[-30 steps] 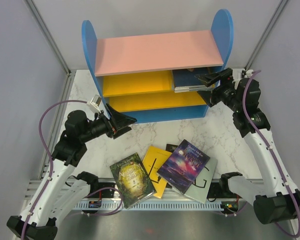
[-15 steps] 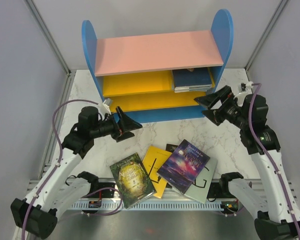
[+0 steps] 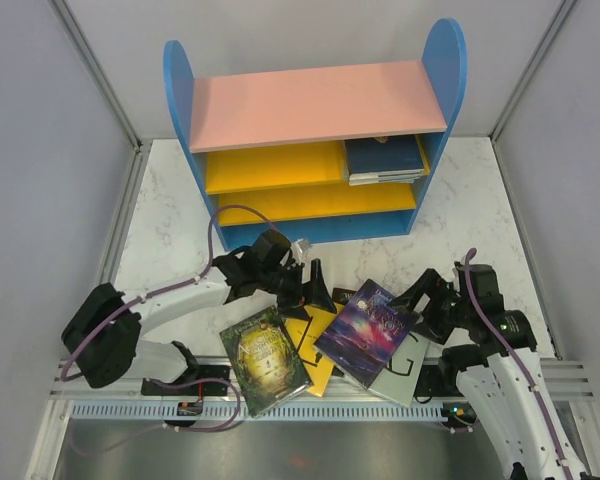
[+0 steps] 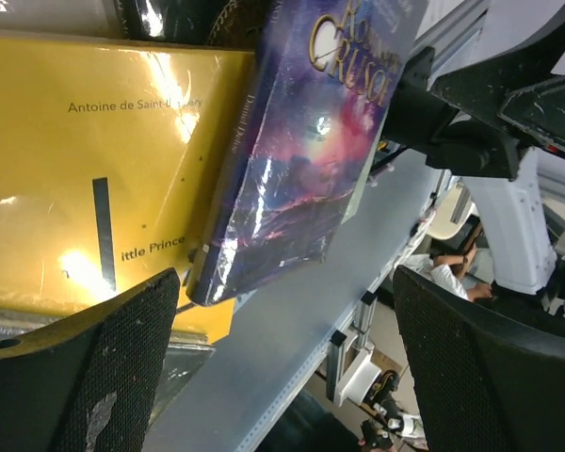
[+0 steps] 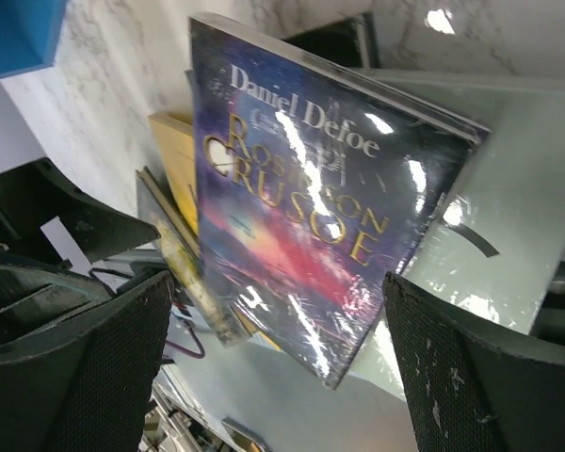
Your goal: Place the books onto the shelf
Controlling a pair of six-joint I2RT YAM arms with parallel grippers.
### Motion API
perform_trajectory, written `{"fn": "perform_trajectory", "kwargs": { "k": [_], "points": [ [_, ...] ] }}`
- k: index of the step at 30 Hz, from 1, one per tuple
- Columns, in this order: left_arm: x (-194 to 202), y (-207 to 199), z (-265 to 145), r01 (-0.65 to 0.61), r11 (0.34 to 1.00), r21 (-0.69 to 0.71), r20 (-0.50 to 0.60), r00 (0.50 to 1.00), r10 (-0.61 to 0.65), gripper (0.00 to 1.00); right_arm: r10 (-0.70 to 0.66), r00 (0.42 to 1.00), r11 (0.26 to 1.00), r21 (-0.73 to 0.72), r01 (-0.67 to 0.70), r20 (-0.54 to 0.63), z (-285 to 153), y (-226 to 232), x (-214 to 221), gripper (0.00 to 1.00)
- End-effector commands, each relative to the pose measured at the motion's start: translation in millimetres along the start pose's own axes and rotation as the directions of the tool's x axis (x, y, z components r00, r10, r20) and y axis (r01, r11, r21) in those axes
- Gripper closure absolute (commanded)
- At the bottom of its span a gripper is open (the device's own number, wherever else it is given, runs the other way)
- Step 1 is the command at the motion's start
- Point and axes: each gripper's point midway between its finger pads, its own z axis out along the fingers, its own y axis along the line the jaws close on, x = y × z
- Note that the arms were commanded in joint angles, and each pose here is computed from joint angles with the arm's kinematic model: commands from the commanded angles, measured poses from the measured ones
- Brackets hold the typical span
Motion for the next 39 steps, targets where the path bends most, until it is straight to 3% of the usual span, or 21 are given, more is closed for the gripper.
{"fn": "perform_trajectory", "kwargs": {
  "k": [1, 11, 18, 23, 28, 35, 38, 39],
  "points": [
    [1.2, -8.0, 21.2, -0.114, 0.992, 0.046, -0.016, 0.993, 0.115, 0.05, -0.016, 1.0, 0.997, 0.076, 0.018, -0.024, 0.2, -23.2, 9.9, 0.06],
    [43.2, 15.7, 79.5, -0.091, 0.995, 0.03, -0.224, 0.97, 0.095, 0.07, 0.034, 0.997, 0.99, 0.138, -0.024, -0.07, 17.7, -57.2, 26.9, 0.09],
    [57.4, -11.0, 86.4, -0.017, 0.971, 0.237, -0.264, 0.961, 0.081, 0.18, 0.047, 0.996, 0.988, 0.148, -0.034, -0.082, 25.9, -69.6, 33.0, 0.1],
    [58.4, -21.9, 83.7, 0.046, 0.947, 0.318, -0.264, 0.964, 0.042, 0.2, 0.056, 0.994, 0.988, 0.149, -0.043, -0.089, 28.9, -73.4, 35.7, 0.12],
    [53.6, -43.3, 78.4, 0.085, 0.896, 0.435, -0.243, 0.97, 0.026, 0.38, 0.057, 0.993, 0.99, 0.134, -0.043, -0.102, 29.2, -71.9, 38.5, 0.22],
    [51.8, -61.4, 79.3, 0.084, 0.87, 0.486, -0.233, 0.972, 0.037, 0.42, 0.064, 0.991, 0.997, 0.055, -0.058, -0.117, 28.9, -55.6, 39.5, 0.34],
    [49.8, -69.7, 78.7, 0.078, 0.86, 0.505, -0.223, 0.974, 0.043, 0.51, 0.066, 0.991, 0.998, 0.022, -0.064, -0.116, 28.0, -48.2, 38.4, 0.39],
    [49.8, -71.2, 78.4, 0.079, 0.857, 0.508, -0.223, 0.974, 0.043, 0.61, 0.063, 0.99, 0.998, 0.012, -0.062, -0.123, 27.6, -46.4, 39.5, 0.4]
  ]
}}
